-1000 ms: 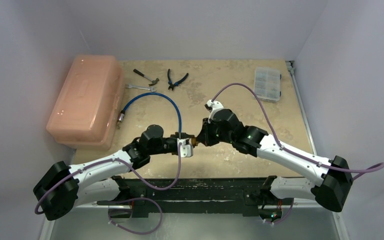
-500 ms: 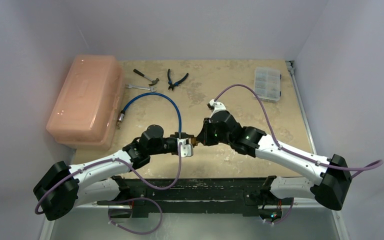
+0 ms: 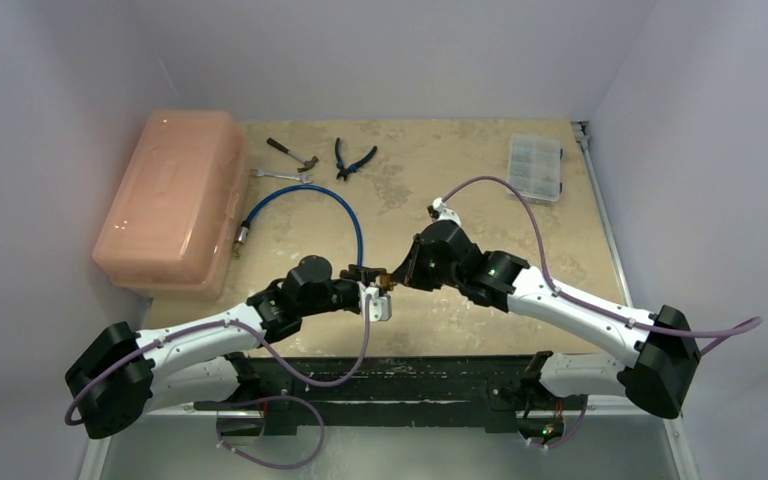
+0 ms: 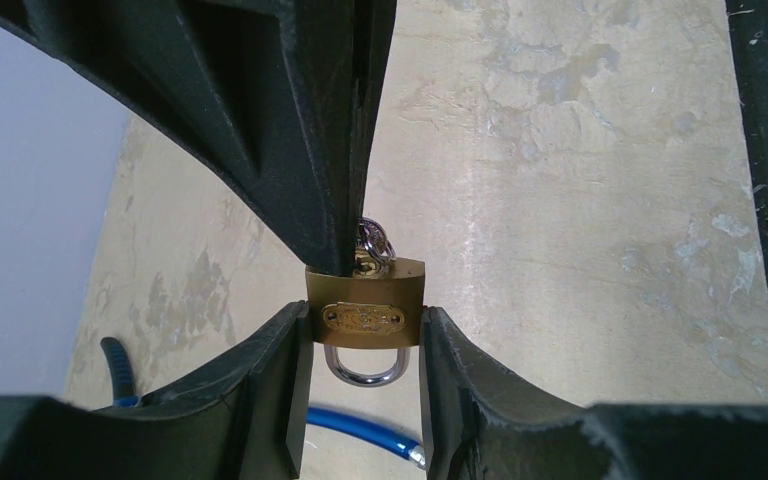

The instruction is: Unlock with the key

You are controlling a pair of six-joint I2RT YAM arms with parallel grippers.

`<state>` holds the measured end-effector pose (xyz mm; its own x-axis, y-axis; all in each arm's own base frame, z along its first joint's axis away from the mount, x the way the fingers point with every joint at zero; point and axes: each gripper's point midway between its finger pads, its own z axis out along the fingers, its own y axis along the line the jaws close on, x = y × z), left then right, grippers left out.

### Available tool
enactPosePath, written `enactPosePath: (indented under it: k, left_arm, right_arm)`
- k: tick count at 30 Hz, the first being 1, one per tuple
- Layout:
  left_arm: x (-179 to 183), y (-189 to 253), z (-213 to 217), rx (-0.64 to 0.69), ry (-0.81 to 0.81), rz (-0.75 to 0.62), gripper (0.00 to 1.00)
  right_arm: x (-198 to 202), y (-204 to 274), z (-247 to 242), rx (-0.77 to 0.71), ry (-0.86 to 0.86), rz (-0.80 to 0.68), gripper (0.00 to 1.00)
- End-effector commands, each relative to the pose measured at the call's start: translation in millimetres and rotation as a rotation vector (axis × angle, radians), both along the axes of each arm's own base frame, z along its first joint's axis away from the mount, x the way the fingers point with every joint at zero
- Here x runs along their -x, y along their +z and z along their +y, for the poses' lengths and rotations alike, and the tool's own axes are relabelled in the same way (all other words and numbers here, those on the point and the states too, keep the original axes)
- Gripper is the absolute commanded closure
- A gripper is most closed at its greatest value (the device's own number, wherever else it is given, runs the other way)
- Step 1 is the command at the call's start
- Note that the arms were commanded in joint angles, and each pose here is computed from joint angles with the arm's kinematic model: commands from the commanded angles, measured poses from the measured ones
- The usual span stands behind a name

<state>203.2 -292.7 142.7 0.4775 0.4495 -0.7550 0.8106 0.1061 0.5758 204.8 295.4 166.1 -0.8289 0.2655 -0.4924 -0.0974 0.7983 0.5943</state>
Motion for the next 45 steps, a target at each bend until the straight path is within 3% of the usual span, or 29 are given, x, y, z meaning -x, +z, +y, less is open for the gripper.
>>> enactPosePath:
  k: [1,32,45]
  left_arm:
    - [7,93,-26,0.245,-0.089,-0.234,1.00]
    - [-3,102,-20,0.300,0.001,-0.269,1.00]
    - [-4,103,-19,0.299,0.012,-0.283,1.00]
  right_arm:
    - [-1,8,14,-0.103,-0.026,0.052,1.00]
    - [-4,-16,3,-0.212,-0.152,0.271,1.00]
    - [17,-40,5,-0.262,-0.234,0.490,1.00]
